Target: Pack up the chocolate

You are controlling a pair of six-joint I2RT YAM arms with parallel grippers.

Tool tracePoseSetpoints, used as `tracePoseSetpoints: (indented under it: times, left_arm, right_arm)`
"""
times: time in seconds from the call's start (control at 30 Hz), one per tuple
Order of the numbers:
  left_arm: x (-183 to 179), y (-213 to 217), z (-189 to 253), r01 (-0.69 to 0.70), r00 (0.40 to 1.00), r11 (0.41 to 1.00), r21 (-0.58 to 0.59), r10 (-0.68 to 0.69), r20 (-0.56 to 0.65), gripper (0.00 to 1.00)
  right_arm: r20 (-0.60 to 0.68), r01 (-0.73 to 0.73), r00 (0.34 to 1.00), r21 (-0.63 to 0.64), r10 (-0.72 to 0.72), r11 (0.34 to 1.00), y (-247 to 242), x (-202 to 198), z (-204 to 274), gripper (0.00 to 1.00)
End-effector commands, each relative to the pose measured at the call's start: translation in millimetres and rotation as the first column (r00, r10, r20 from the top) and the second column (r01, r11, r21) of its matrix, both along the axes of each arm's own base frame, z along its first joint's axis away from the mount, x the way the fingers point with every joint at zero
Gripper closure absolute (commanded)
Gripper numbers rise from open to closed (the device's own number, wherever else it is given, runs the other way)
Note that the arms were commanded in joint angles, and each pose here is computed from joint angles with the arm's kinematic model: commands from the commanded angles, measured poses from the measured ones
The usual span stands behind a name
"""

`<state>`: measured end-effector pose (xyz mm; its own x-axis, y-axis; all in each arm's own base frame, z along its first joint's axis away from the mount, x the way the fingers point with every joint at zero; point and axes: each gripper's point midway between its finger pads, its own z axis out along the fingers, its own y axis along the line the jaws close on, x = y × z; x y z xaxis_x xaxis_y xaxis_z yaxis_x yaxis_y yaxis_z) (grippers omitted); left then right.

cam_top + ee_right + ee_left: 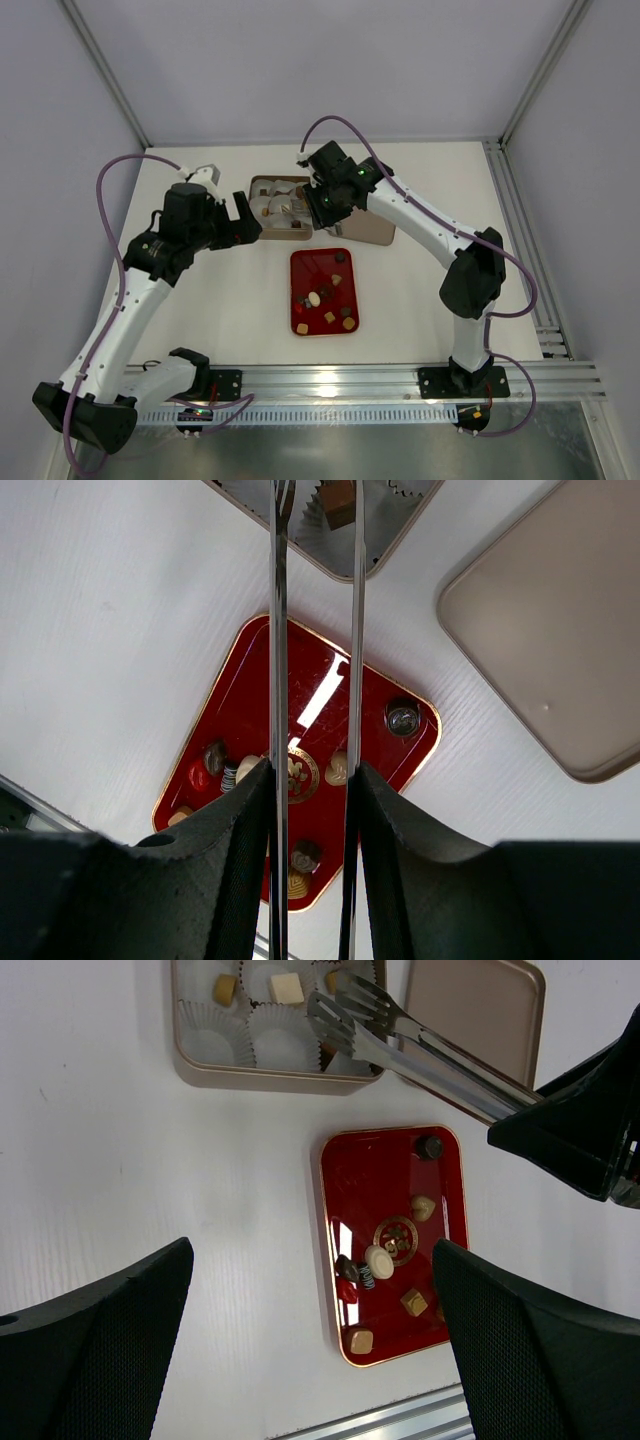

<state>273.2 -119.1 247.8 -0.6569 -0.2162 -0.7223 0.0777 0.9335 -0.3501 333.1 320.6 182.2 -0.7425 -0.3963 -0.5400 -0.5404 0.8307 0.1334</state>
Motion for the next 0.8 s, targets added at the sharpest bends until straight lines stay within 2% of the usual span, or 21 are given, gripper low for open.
tracePoseSetpoints:
  times: [0.0,0.6,0.77]
  left_arm:
    - [6.3,-1.9,19.3,0.006,0.998,1.0,-0.009,-0.006,0.057,0.0]
    - [2.4,-3.5,22.9,0.011,0.998,1.0,-0.028,-0.009,0.058,0.0]
    - [1.1,-4.6,23.0,0.013,0.998,0.999,-0.035,-0.011,0.055,0.0]
  right_arm:
    - [0.087,-0.016,0.996,0.075,0.009,0.997,5.1,4.7,41.3,0.6]
    - [0.114,0.006,0.993,0.09,-0.016,0.996,-7.7,-3.8,58.2,0.6]
    - [0.11,0.039,0.993,0.092,-0.049,0.995,-24.5,-6.0,58.9,0.6]
